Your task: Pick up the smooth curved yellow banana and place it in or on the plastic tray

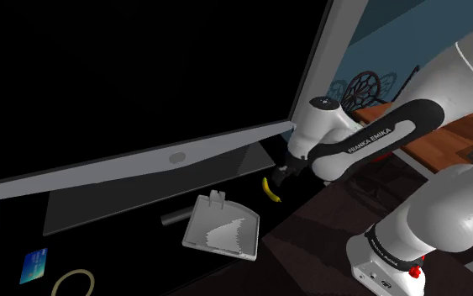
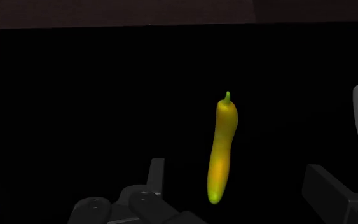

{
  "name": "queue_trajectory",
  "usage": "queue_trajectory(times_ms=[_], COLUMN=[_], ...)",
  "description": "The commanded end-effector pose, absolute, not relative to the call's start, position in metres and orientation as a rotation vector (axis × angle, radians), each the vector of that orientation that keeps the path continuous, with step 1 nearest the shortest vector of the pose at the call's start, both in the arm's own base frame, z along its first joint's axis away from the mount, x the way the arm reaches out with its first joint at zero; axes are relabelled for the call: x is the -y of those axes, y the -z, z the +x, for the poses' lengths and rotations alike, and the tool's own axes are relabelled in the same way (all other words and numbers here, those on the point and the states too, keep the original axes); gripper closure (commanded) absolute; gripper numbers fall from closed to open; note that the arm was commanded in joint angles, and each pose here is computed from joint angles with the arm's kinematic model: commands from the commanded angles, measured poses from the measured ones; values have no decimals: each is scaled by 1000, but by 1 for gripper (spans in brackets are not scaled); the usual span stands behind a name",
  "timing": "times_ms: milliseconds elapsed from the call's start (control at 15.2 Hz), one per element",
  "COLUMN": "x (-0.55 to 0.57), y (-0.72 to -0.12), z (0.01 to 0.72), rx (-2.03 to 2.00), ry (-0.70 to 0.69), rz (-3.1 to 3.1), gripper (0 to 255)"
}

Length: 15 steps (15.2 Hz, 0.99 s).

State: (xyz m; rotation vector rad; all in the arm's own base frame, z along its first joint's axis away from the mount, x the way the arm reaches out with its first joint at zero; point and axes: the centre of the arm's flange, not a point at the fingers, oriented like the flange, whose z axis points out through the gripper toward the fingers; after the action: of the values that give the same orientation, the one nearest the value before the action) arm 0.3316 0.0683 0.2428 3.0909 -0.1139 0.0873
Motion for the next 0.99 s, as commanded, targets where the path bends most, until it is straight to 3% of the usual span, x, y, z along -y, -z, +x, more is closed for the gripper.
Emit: queue_trajectory(times_ms=[0,264,924], x=[-73,-81,-80], y=[-219,-170,-127], z=[339,353,359], rx=[141,189,193], ry=[-122,-177,-181], rz=[3096,3094,3093], gripper=[0,0,0])
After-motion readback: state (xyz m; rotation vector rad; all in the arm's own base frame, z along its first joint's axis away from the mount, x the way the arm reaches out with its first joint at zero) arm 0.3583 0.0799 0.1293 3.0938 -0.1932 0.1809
